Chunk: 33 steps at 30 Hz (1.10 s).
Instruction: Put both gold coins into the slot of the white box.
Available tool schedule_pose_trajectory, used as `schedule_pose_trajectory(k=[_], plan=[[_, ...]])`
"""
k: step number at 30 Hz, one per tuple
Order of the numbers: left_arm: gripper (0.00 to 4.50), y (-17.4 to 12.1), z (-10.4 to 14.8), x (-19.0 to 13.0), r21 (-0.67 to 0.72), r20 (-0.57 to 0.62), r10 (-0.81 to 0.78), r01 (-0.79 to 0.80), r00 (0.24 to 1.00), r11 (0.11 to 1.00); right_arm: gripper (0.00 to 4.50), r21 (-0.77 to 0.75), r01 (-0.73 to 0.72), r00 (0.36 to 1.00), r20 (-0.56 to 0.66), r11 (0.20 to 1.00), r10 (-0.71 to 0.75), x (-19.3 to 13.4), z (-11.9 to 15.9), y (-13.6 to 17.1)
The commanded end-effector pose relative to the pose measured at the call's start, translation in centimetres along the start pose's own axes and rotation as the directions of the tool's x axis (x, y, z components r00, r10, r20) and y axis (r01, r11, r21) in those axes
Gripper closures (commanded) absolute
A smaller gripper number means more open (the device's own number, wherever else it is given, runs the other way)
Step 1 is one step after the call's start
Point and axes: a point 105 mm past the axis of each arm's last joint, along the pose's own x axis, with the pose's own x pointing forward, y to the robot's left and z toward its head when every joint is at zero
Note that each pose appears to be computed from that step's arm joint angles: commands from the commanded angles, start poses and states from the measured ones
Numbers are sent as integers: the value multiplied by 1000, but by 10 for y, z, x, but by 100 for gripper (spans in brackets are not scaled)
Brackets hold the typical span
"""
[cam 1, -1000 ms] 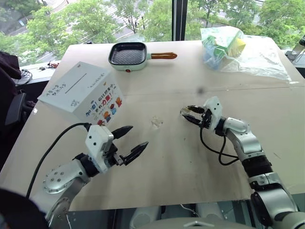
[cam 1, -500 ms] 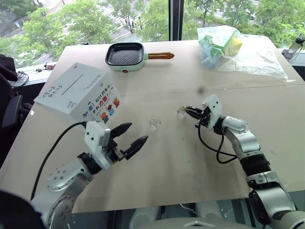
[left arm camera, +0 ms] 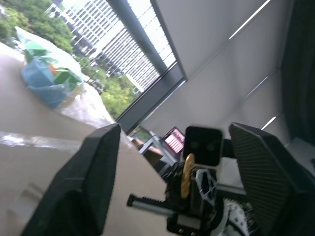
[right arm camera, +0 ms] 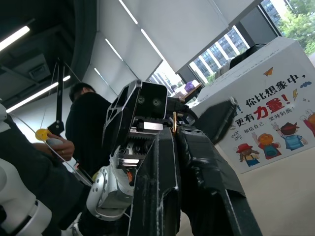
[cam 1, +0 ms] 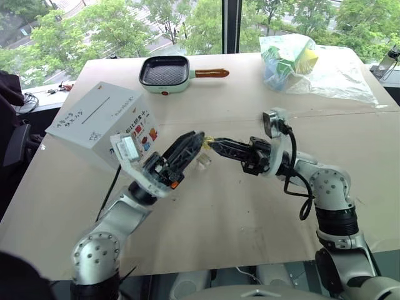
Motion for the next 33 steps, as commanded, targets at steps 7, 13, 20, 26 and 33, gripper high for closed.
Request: schedule_pose_trajectory(k=[7, 13, 20, 26, 33], plan=[[447, -18, -22, -3, -86, -106, -135, 126, 985, 988, 450, -32, -73, 997, 15, 997, 73, 10, 12, 23], [447, -11, -25, -2, -73, -123, -116, 108, 986, 992, 450, -36, -75, 997, 7, 997, 76, 10, 13, 25], [450, 7, -9, -1, 64, -86, -2, 8, 996, 998, 250, -73, -13, 999, 39, 997, 16, 10, 19, 14], [450, 25, 59, -10, 486, -51, 211, -160, 976, 859, 119, -259, 67, 996, -38, 964, -80, -1, 21, -1], [450, 22, 159, -35, 834, 10, 475, -269, 880, 482, 119, -638, 92, 988, -38, 765, -150, -3, 45, -17]])
